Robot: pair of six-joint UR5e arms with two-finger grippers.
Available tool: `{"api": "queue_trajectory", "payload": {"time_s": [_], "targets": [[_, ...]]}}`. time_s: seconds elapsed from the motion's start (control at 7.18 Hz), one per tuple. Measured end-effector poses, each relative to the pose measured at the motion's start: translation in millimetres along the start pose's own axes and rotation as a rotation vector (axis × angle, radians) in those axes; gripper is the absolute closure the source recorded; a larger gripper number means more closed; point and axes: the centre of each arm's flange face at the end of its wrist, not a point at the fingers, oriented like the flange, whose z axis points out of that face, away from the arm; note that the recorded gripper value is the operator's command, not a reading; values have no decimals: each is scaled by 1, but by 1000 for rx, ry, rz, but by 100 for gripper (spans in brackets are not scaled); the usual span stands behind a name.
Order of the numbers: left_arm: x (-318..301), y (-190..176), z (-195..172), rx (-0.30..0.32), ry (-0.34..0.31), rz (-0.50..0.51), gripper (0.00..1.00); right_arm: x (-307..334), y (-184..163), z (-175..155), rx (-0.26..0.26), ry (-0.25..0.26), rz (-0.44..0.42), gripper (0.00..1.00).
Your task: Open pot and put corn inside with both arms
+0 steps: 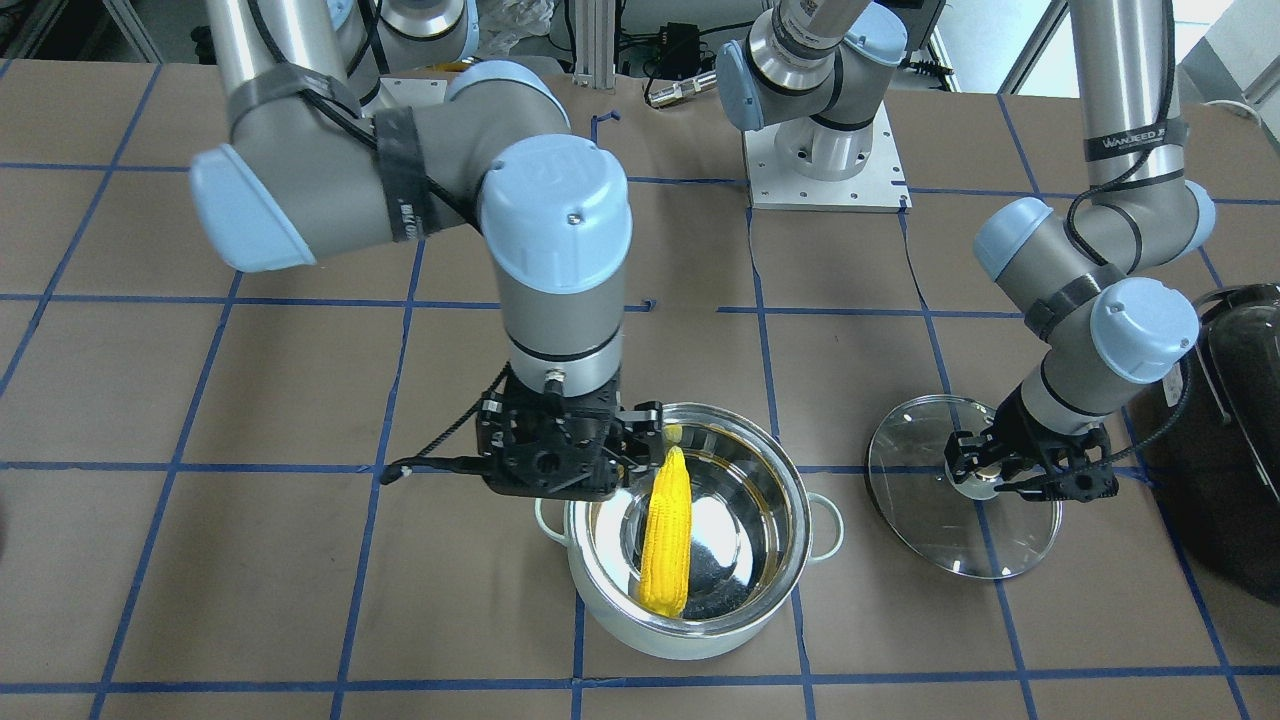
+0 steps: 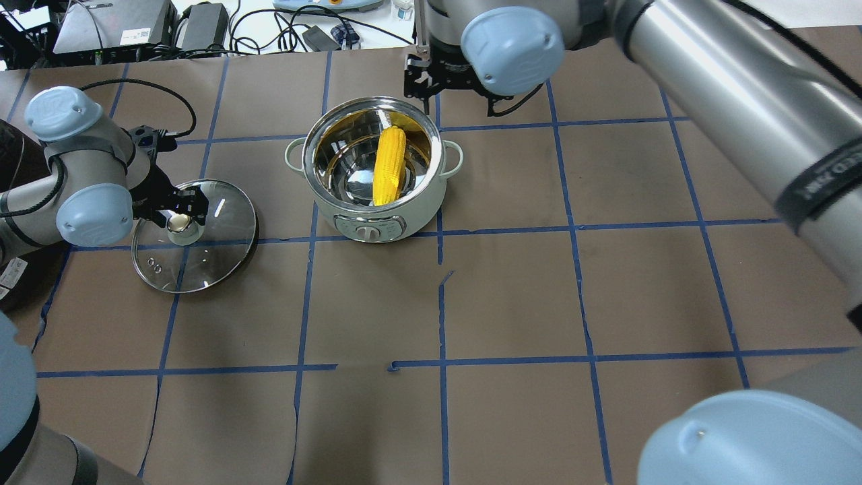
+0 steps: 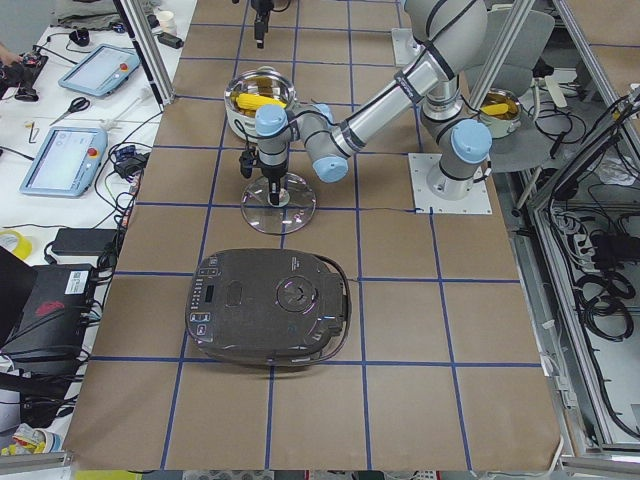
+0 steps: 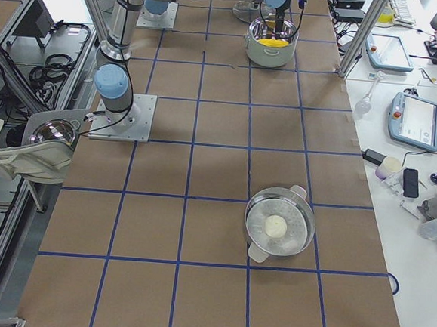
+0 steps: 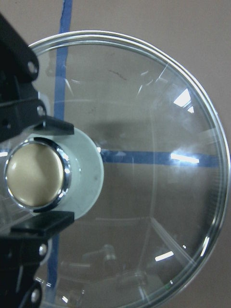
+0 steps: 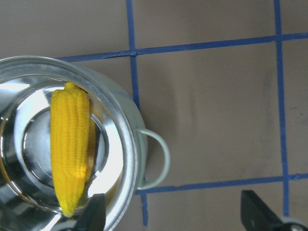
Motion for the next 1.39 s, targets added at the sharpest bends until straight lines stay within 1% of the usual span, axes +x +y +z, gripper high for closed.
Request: {"api": "queue_trajectory", "payload": {"time_s": [0.14, 0.28, 0.42, 0.56, 0.7, 0.84, 0.97, 1.11, 1.25, 1.39], "targets": [[1, -7, -12, 17, -7, 7, 0, 43, 6, -17, -59, 14, 9, 0], [7, -17, -35, 27, -9, 21, 0, 84, 7, -25, -97, 19, 36, 0], [24, -24, -69, 16, -2, 46, 0, 116, 6, -31, -110, 21, 34, 0], [52, -27, -118, 7, 5, 80, 0, 140, 7, -39, -111, 25, -8, 0], [84, -23, -170, 11, 16, 107, 0, 157, 9, -40, -115, 25, -33, 0], [118, -10, -219, 28, 26, 131, 0, 170, 13, -39, -117, 21, -34, 0], [150, 10, -261, 56, 28, 138, 0, 177, 21, -42, -116, 16, -31, 0], [175, 35, -292, 73, 28, 132, 0, 180, 32, -44, -117, 14, -30, 0], [188, 57, -307, 50, 25, 133, 0, 182, 44, -50, -111, 13, -29, 0], [193, 71, -312, 17, 22, 135, 0, 183, 51, -59, -95, 13, -28, 0]]}}
